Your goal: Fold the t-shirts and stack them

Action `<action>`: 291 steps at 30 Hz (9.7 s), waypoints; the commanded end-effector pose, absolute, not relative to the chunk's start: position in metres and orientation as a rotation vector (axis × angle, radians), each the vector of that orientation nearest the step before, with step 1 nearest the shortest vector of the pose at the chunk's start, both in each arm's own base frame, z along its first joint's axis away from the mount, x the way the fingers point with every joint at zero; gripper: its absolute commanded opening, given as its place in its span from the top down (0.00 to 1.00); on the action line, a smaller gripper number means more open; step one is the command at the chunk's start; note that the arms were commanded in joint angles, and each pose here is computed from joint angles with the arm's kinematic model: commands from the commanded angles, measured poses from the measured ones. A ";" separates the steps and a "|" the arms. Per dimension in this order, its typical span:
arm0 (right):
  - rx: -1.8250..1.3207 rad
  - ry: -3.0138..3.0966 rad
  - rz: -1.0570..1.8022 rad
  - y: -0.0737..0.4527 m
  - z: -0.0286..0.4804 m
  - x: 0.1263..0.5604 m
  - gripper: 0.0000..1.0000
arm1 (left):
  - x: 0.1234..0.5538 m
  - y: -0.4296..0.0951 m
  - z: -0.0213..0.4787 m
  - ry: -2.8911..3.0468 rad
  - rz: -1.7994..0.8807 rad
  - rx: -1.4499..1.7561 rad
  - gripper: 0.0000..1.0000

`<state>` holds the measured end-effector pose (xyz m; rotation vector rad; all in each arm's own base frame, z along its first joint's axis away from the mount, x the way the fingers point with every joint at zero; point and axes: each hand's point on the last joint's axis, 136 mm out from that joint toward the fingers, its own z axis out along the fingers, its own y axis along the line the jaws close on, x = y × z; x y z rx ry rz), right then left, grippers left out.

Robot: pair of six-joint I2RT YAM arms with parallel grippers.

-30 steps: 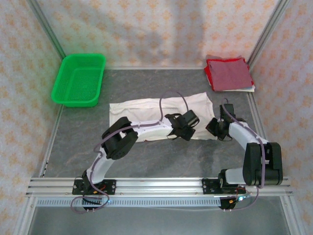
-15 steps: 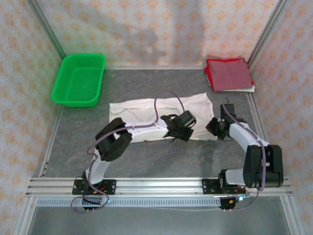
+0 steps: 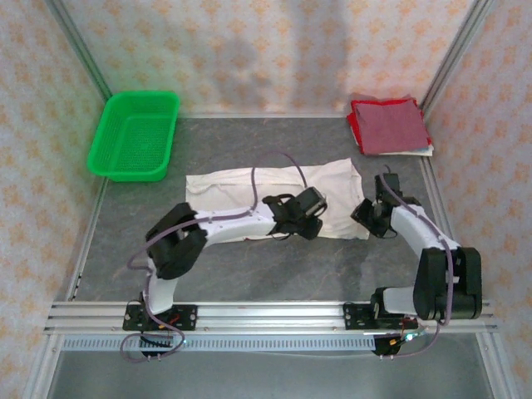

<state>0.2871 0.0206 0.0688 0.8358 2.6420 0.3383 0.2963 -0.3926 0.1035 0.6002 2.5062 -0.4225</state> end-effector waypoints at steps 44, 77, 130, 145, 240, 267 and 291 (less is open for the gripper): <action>0.609 2.676 0.494 0.092 0.044 0.392 0.68 | 0.483 -0.179 0.039 2.500 0.468 1.165 0.54; 0.722 2.710 0.477 0.080 0.011 0.385 0.70 | 0.468 -0.185 0.047 2.475 0.384 1.283 0.40; 0.759 2.722 0.478 0.074 0.007 0.383 0.71 | 0.413 -0.181 0.059 2.505 0.527 1.241 0.64; 0.754 2.723 0.484 0.073 0.007 0.384 0.71 | 0.419 -0.061 0.114 2.567 0.315 0.165 0.52; 0.892 2.717 0.453 0.050 0.013 0.392 0.70 | 0.351 -0.046 0.052 2.288 1.523 1.233 1.00; 0.937 2.657 0.477 0.041 0.022 0.402 0.59 | 0.336 -0.100 0.093 2.213 1.049 1.246 0.34; 0.980 2.660 0.510 0.047 0.010 0.401 0.63 | 0.386 -0.102 0.093 2.599 0.014 0.305 0.57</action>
